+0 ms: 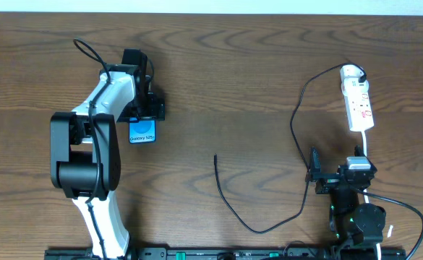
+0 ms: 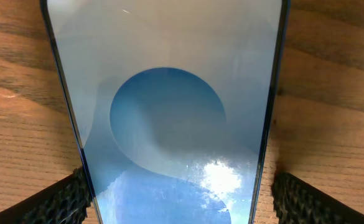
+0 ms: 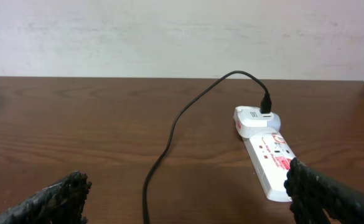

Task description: Plug charger to phone and switch on socket

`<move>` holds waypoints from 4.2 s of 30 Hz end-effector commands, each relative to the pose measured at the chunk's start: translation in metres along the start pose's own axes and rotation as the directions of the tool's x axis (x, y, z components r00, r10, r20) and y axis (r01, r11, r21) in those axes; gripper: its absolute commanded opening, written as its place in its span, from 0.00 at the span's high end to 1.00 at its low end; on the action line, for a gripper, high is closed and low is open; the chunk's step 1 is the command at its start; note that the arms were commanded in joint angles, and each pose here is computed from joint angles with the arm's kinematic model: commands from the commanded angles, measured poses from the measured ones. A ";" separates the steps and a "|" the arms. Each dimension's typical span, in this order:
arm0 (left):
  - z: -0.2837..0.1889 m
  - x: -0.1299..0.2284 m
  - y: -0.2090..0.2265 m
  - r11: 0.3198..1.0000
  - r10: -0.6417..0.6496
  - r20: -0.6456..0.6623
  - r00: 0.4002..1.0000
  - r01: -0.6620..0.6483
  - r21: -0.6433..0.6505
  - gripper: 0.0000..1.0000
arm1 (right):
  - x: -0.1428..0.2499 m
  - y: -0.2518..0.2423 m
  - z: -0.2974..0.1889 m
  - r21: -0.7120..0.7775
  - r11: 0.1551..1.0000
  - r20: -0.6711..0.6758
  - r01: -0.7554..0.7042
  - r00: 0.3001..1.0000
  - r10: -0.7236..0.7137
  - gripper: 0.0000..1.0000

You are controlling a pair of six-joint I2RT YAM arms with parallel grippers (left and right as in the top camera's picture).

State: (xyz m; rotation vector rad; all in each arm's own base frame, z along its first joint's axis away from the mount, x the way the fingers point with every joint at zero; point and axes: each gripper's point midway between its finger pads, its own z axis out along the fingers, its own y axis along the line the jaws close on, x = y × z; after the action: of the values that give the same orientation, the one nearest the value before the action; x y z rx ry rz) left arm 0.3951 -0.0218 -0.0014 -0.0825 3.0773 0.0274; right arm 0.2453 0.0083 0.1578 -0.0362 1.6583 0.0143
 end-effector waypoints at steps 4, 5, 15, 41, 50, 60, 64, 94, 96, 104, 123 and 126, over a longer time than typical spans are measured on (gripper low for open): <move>0.009 0.011 0.007 1.000 0.007 -0.039 0.999 -0.008 -0.029 0.07 | 0.002 0.000 0.000 0.004 1.000 0.000 0.012 1.000 -0.012 0.01; 0.009 0.011 0.007 1.000 0.005 -0.039 0.999 -0.006 -0.029 0.07 | 0.002 0.000 0.000 0.004 1.000 0.000 0.012 1.000 -0.012 0.01; 0.010 0.011 0.007 0.999 -0.017 -0.038 0.999 0.016 -0.030 0.07 | 0.002 0.000 0.000 0.004 1.000 0.000 0.012 1.000 -0.012 0.01; 0.010 0.010 0.007 0.999 -0.040 -0.034 0.999 0.039 -0.030 0.09 | 0.002 0.000 0.000 0.004 1.000 0.000 0.012 1.000 -0.012 0.01; 0.010 0.010 0.007 0.999 -0.040 -0.033 0.999 0.039 -0.030 0.15 | 0.002 0.000 0.000 0.004 1.000 0.000 0.012 1.000 -0.012 0.01; 0.010 0.010 0.007 0.999 -0.040 -0.033 0.999 0.039 -0.030 0.19 | 0.002 0.000 0.000 0.004 1.000 0.000 0.012 1.000 -0.012 0.01; 0.010 0.010 0.007 0.999 -0.040 -0.033 0.999 0.039 -0.030 0.21 | 0.002 0.000 0.000 0.004 1.000 0.000 0.012 1.000 -0.012 0.01; 0.010 0.010 0.007 0.999 -0.040 -0.033 0.999 0.039 -0.030 0.34 | 0.002 0.000 0.000 0.004 1.000 0.000 0.012 1.000 -0.012 0.01; 0.010 0.010 0.007 0.999 -0.040 -0.033 0.999 0.039 -0.030 0.38 | 0.002 0.000 0.000 0.004 1.000 0.000 0.012 1.000 -0.012 0.01; 0.010 0.010 0.007 0.999 -0.040 -0.034 0.999 0.039 -0.030 0.52 | 0.002 0.000 0.000 0.004 1.000 0.000 0.012 1.000 -0.012 0.01; 0.010 0.010 0.007 0.999 -0.040 -0.034 0.999 0.039 -0.030 0.92 | 0.002 0.000 0.000 0.004 1.000 0.000 0.012 1.000 -0.012 0.01; 0.010 0.010 0.007 0.999 -0.040 -0.034 0.999 0.039 -0.030 0.92 | 0.002 0.000 0.000 0.004 1.000 0.000 0.012 1.000 -0.012 0.01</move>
State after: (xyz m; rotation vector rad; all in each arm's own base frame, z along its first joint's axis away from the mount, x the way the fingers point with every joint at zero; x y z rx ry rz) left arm 0.3953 -0.0219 -0.0012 -0.1226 3.0744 0.0323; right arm 0.2453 0.0083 0.1578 -0.0362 1.6583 0.0143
